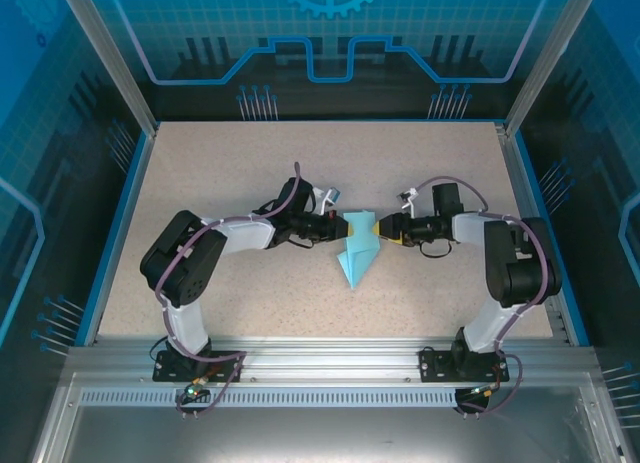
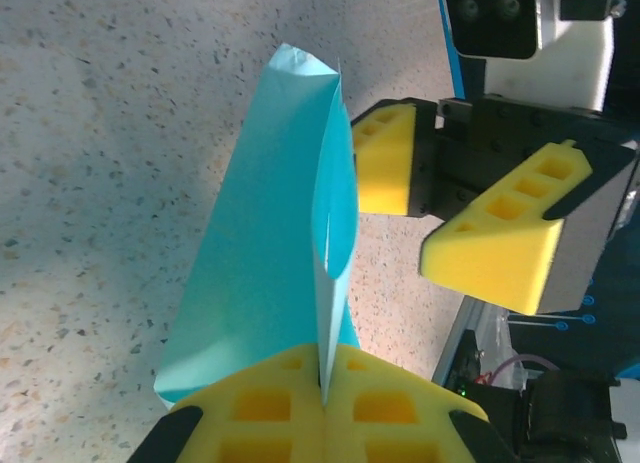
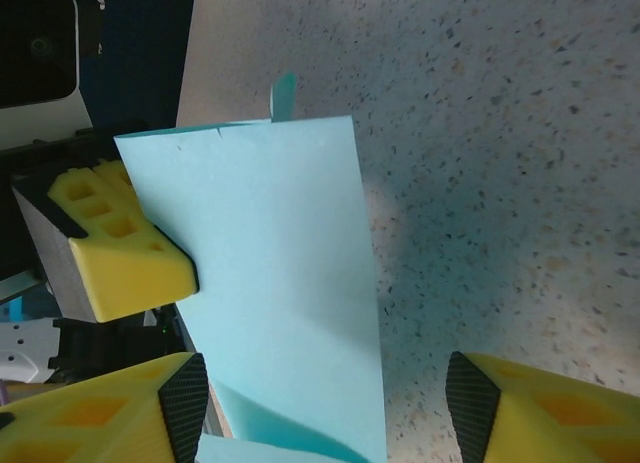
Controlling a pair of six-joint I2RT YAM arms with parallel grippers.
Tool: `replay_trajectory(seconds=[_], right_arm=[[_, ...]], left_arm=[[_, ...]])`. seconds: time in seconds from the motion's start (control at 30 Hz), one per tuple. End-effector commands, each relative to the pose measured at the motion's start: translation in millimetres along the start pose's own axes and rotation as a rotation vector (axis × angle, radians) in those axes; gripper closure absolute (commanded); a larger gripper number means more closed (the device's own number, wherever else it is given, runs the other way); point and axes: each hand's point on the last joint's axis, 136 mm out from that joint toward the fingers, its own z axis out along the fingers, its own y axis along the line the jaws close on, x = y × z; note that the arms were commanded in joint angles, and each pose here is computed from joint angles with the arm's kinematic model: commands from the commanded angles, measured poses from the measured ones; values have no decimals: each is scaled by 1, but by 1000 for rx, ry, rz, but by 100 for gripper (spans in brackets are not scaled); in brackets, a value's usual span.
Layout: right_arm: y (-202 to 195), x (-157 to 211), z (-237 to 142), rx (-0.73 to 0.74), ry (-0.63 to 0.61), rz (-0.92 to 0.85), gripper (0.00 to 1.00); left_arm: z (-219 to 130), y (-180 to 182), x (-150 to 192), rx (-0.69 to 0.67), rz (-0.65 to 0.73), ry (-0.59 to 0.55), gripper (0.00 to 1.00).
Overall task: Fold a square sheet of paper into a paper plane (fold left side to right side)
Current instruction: Fold the wing for the fifth time at the center of the table.
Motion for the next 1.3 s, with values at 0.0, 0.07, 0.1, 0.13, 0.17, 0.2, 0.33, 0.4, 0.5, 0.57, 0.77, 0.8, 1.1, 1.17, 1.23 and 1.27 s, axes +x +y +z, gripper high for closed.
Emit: replay_trajectory(seconds=[0.0, 0.07, 0.1, 0.13, 0.17, 0.2, 0.33, 0.4, 0.5, 0.57, 0.77, 0.8, 1.1, 1.17, 1.23, 1.27], right_arm=[[8, -2, 8, -64, 22, -27, 34], [10, -2, 10, -77, 26, -23, 37], [10, -1, 10, -83, 28, -20, 39], [11, 0, 10, -90, 32, -18, 43], [12, 1, 10, -95, 34, -17, 46], [13, 1, 10, -99, 34, -13, 54], [13, 4, 9, -86, 31, -7, 81], [11, 7, 8, -76, 31, 5, 90], [13, 9, 6, -67, 29, 14, 100], [14, 10, 4, -58, 25, 25, 100], [21, 14, -5, 15, 15, 81, 100], [22, 15, -6, 34, 16, 91, 100], [12, 24, -3, 185, 15, 260, 100], [9, 24, 0, 218, 14, 276, 100], [8, 23, 3, 238, 12, 282, 100], [8, 23, 4, 244, 12, 286, 100]], left_arm=[[-7, -16, 1, 64, 72, 7, 98], [-7, -15, 1, 63, 73, 9, 98], [-7, -15, 2, 61, 72, 11, 98], [-6, -14, 2, 63, 72, 11, 98], [-6, -13, 2, 60, 70, 12, 97], [-5, -12, 1, 58, 66, 13, 97], [-6, -9, -1, 44, 64, 10, 87], [-12, -7, -6, 34, 64, 4, 80], [-26, -3, -15, -1, 69, -15, 64], [-38, 0, -24, -49, 79, -36, 52], [-83, -10, -28, -252, 181, -117, 36], [-89, -16, -23, -279, 209, -128, 36], [-66, -49, 68, -490, 447, -24, 33], [-54, -48, 80, -512, 456, -4, 33], [-39, -44, 89, -535, 459, 20, 32], [-32, -42, 92, -547, 464, 33, 32]])
